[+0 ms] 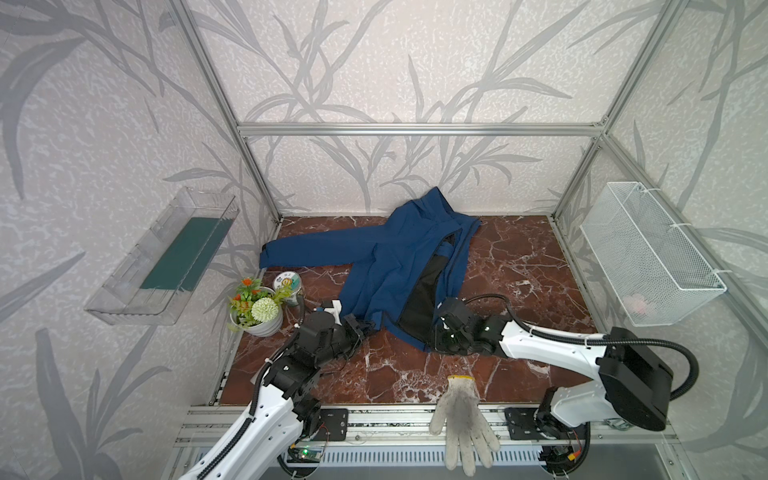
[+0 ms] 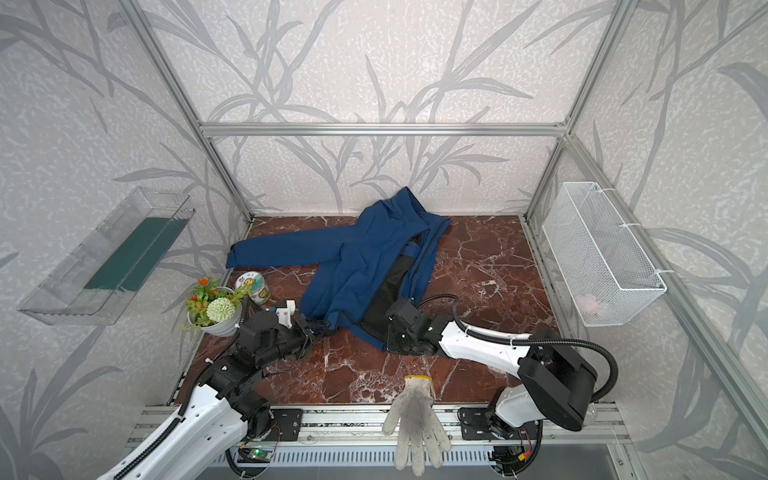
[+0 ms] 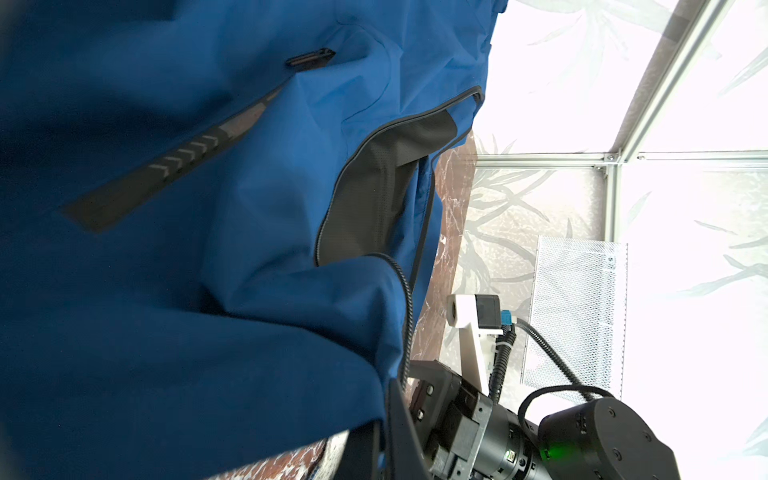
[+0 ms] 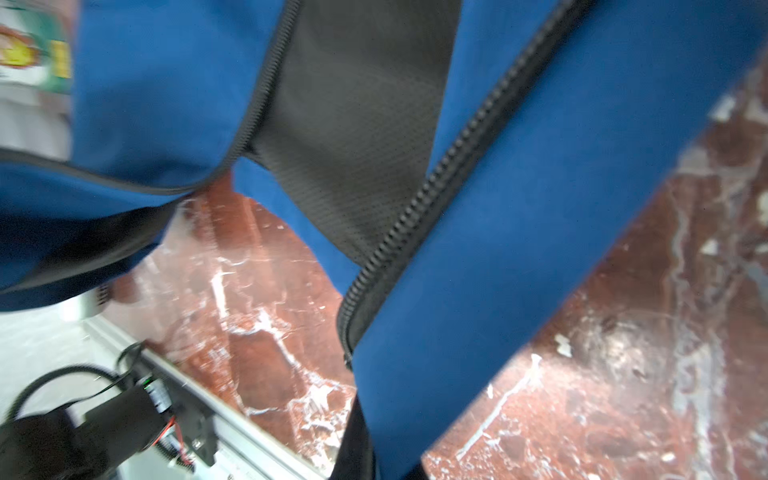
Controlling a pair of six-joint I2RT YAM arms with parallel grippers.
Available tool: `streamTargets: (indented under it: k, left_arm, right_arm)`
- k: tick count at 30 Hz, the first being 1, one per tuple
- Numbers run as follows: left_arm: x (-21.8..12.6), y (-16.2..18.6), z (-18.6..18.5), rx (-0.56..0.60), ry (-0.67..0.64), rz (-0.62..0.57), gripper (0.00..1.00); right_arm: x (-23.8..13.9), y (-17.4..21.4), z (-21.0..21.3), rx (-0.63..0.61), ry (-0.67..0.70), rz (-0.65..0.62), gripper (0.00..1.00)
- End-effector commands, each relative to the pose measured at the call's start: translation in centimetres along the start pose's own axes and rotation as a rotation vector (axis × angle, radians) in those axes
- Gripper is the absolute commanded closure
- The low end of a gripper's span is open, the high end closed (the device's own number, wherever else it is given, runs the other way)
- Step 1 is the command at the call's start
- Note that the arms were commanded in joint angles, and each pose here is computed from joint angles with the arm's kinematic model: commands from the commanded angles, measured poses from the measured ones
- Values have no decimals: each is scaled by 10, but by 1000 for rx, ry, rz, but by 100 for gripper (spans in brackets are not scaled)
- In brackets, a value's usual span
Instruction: Zip up the jacket
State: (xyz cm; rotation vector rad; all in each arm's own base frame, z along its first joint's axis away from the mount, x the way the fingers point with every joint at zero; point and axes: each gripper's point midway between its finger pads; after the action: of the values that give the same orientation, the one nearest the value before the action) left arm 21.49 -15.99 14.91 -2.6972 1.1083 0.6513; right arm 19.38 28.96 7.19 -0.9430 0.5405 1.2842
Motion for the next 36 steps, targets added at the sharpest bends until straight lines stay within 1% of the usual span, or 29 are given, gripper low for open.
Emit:
streamTargets:
  k: [1, 3, 5, 9, 12, 13, 16, 19, 21, 25, 26, 27, 29, 30, 33, 35, 36]
  left_arm:
    - [-4, -3, -50, 71, 162, -7, 100]
    - [-5, -4, -73, 107, 234, -9, 100]
    - [-5, -6, -96, 138, 310, -13, 100]
    - [-11, -7, -139, 216, 473, -28, 100]
    - [-20, -13, -168, 294, 585, -97, 100]
    - [-26, -15, -179, 330, 626, -130, 100]
    - [-43, -11, -211, 492, 761, -191, 100]
    - [-48, -4, -233, 590, 836, -194, 100]
    - [-50, 2, -244, 641, 900, -200, 100]
    - [-64, 9, -259, 741, 1095, -302, 100]
    - [-64, 12, -262, 767, 1127, -310, 100]
    - [-59, 13, -264, 769, 1122, -295, 100]
    - [-53, 25, -273, 850, 1148, -260, 100]
    - [-52, 29, -277, 880, 1155, -265, 100]
    - [-53, 41, -284, 993, 1178, -322, 100]
    - [-53, 49, -287, 1072, 1190, -364, 100]
    - [-52, 51, -288, 1090, 1191, -373, 100]
  right_arm:
    - [-30, -35, 52, -135, -284, -173, 100]
    - [-51, -48, 67, -217, -369, -268, 100]
    - [-72, -60, 78, -303, -410, -363, 100]
    - [-105, -79, 94, -460, -432, -501, 100]
    - [-130, -86, 107, -606, -440, -617, 100]
    - [-138, -89, 110, -652, -440, -660, 100]
    - [-163, -95, 119, -773, -443, -812, 100]
    - [-186, -99, 125, -863, -430, -932, 100]
    - [-195, -99, 130, -919, -422, -969, 100]
    - [-209, -100, 137, -1012, -389, -1016, 100]
    - [-213, -100, 138, -1040, -379, -1031, 100]
    - [-216, -100, 139, -1062, -370, -1044, 100]
    - [-226, -102, 143, -1116, -338, -1088, 100]
    - [-230, -104, 143, -1135, -319, -1103, 100]
    - [-240, -109, 142, -1164, -254, -1143, 100]
    - [-249, -112, 143, -1162, -245, -1176, 100]
    - [-253, -113, 144, -1157, -250, -1191, 100]
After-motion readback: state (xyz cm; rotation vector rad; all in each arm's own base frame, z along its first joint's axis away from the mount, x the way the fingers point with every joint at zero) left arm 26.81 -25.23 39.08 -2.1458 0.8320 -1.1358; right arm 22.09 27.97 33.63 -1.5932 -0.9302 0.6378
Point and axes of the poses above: each gripper's point midway between its finger pads, its own x axis out along the fingers, its own z axis along the line the jaws close on, y = z × x, and after that the axes turned 7 degrees about -x, right-handed
